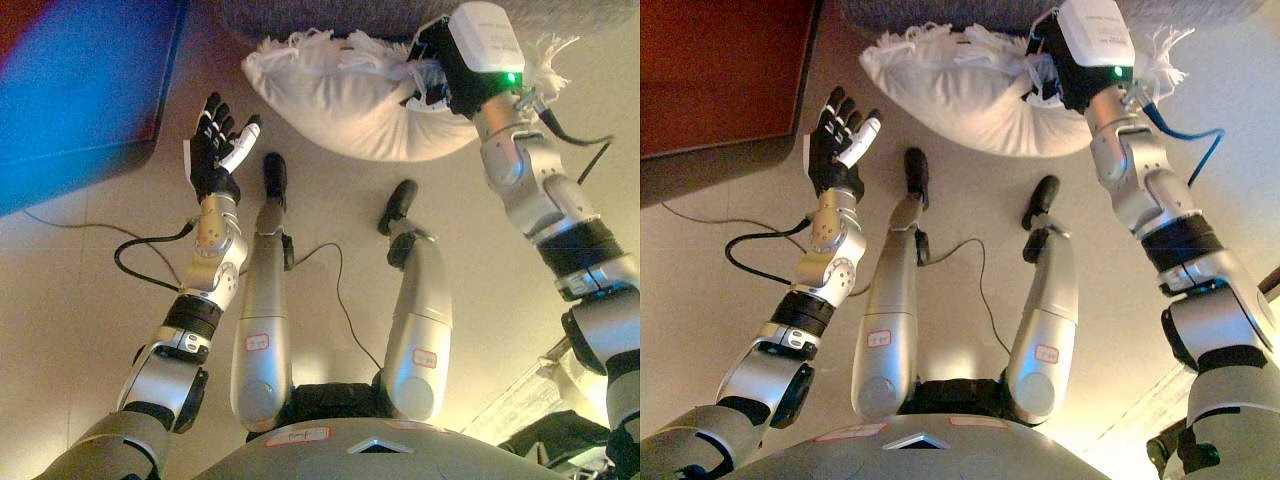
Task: Pick up the pillow and put it on the sofa.
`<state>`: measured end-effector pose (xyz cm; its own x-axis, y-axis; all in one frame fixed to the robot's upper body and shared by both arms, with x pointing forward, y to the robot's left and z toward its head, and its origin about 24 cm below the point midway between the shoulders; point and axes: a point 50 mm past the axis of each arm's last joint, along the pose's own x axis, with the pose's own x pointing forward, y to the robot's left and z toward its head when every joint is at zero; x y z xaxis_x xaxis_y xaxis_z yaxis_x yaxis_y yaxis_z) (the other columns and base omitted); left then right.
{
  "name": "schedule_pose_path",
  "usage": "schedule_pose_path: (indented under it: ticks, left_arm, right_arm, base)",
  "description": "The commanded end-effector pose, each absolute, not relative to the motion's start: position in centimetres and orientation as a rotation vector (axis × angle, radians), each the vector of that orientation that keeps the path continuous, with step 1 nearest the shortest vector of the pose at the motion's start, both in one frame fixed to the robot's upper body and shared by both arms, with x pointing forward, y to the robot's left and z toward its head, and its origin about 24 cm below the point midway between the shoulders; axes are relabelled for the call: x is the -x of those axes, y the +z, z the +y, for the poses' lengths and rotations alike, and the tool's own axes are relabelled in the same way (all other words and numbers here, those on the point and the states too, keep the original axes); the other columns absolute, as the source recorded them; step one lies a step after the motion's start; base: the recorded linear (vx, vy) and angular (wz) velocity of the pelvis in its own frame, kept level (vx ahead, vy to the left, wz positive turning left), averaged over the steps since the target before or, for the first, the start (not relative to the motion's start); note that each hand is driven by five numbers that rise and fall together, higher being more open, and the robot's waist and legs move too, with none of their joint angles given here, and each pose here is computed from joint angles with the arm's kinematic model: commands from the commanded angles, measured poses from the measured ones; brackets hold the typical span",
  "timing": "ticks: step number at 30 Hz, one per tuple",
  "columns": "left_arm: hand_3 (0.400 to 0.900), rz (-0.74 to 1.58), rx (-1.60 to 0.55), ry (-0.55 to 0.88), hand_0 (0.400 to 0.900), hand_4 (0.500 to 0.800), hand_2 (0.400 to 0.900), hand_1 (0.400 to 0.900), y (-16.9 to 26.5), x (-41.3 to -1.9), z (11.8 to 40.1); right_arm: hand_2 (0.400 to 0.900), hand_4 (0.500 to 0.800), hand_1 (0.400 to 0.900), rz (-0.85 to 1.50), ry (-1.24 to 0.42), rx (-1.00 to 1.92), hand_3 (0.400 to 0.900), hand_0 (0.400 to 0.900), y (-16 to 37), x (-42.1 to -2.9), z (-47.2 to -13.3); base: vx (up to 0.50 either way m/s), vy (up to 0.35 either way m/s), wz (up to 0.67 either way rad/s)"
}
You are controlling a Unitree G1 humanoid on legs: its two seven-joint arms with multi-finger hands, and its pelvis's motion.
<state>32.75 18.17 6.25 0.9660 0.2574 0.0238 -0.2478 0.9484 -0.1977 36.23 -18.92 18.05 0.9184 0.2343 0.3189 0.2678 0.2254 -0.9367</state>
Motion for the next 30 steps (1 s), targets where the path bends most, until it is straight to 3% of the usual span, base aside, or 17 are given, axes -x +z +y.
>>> schedule_pose_path:
  ticks: [1, 24, 30]
  left_arm:
    - [0.9, -0.16, 0.164, 0.288, 0.9, 0.8, 0.9, 0.9, 7.3, -32.2, 19.4]
    - [0.9, 0.125, 0.105, 0.262, 0.9, 0.8, 0.9, 0.9, -0.4, -25.9, 22.3]
    - [0.9, 0.152, 0.088, 0.238, 0.9, 0.8, 0.9, 0.9, -0.9, -24.7, 22.9]
  right_arm:
    - [0.4, 0.5, 0.4, -0.993, -0.284, 1.165, 0.4, 0.4, 28.6, -32.6, -17.9]
    - [0.4, 0.5, 0.4, -1.024, -0.281, 0.97, 0.4, 0.4, 26.0, -27.1, -20.3]
    - [0.4, 0.5, 0.4, -0.911, -0.214, 0.968, 0.4, 0.4, 25.5, -28.4, -21.3]
  base:
    - [0.044, -0.002, 0.05]
    - [0.089, 0.026, -0.05]
    - [0.09, -0.006, -0.06]
